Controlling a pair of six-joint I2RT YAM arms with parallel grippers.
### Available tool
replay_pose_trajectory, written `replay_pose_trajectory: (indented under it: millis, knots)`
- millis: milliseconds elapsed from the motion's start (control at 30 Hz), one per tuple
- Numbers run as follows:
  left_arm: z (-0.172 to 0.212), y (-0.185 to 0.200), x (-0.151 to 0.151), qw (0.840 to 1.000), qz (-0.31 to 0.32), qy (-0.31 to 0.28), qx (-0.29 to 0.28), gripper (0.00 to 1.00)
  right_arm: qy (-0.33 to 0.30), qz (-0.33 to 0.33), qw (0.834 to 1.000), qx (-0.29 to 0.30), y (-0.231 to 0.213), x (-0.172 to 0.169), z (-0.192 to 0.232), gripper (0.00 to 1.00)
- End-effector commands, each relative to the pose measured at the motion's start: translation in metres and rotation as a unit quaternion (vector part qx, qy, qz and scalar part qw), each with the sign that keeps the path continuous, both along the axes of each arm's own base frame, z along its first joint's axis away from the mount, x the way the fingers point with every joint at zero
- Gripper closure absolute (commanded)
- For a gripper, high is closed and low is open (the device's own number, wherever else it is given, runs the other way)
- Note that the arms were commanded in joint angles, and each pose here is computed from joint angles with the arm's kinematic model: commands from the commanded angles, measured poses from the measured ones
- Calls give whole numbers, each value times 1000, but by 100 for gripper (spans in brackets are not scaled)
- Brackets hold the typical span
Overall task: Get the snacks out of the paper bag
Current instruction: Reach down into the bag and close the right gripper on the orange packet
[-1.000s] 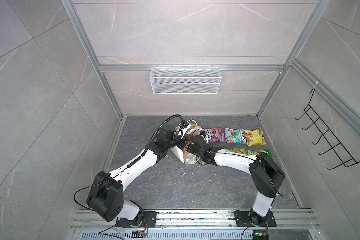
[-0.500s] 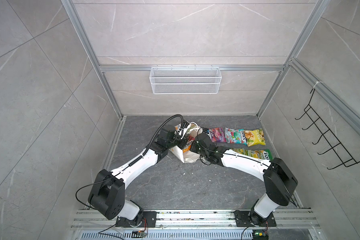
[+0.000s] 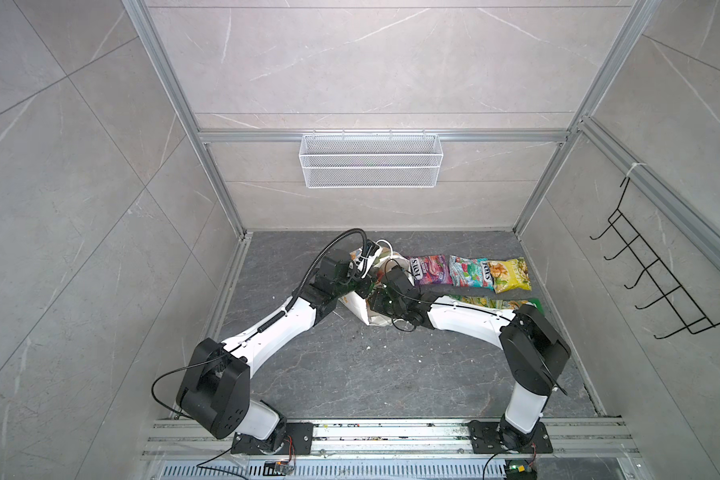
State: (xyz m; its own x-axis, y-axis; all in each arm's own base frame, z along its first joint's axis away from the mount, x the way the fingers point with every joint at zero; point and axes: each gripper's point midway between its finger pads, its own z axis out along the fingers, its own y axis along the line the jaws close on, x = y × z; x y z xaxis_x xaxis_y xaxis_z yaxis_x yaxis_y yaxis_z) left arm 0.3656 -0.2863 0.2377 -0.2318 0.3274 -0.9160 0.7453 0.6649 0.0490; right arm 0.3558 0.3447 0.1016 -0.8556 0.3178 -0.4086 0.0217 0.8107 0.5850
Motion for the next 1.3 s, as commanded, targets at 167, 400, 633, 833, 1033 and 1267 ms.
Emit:
replay_pose_trajectory:
  millis: [167,400,633,833,1033,1267]
  knots:
    - [32,-6,3,999,-4,-25,-32,100,55,-48,997,38,7,3,-16,50]
    - [34,-4,0,999,-7,-27,-31,100,54,-106,992,29,1,21,-26,51]
    - [31,-5,-2,999,-10,-24,-30,100,6,-168,983,71,0,47,-22,59]
    - [32,-2,-4,999,-8,-27,-30,100,1,-193,979,71,3,60,-31,81]
    - [31,0,-5,999,-4,-28,-27,100,-5,-185,980,68,6,63,-36,93]
    - [29,1,-3,999,1,-31,-25,100,-57,-159,984,47,-6,58,-7,100]
